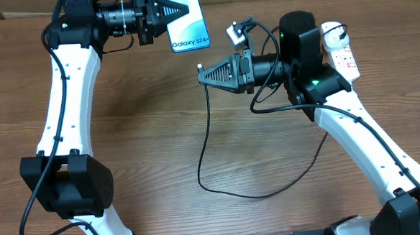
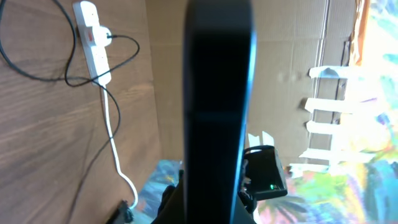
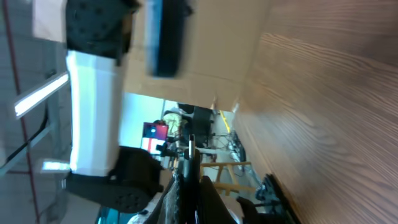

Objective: Plug charger to phone and switch on socket

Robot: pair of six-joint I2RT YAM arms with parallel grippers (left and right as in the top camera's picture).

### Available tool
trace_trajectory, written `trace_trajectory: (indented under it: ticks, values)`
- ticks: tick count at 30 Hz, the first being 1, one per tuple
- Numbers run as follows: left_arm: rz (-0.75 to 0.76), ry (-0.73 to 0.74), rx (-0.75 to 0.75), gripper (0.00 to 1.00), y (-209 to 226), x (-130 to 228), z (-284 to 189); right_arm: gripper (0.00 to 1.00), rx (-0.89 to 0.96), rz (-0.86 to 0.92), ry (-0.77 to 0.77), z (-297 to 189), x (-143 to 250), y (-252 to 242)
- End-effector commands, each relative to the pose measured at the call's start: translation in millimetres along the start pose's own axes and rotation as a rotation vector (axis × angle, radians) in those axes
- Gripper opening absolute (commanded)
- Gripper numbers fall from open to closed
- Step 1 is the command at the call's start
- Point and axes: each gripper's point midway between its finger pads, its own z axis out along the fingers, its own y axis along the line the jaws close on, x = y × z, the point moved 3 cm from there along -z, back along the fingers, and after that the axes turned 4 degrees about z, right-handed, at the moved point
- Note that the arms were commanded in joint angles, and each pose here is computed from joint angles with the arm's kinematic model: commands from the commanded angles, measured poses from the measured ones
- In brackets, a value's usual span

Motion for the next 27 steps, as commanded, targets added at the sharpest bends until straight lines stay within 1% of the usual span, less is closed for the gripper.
trace_trajectory:
  ticks: [1, 7, 13, 27]
  values:
    - [-0.009, 0.034, 0.038, 0.04, -17.8, 7.9, -1.8, 0.04, -0.050, 0.059, 0.048, -1.2, 4.0, 17.0]
    - [-0.010, 0.049, 0.039, 0.04, -18.8, 11.2, 4.1, 0.04, -0.054, 0.097, 0.054, 1.1, 5.0, 19.0]
    - [-0.008, 0.060, 0.041, 0.04, -19.8, 13.7, 8.4, 0.04, -0.062, 0.063, 0.049, 10.5, 6.5, 24.9]
    - [0.004, 0.068, 0.057, 0.04, -21.1, 13.8, 2.6, 0.04, -0.053, 0.068, 0.005, 6.6, -1.5, 23.5]
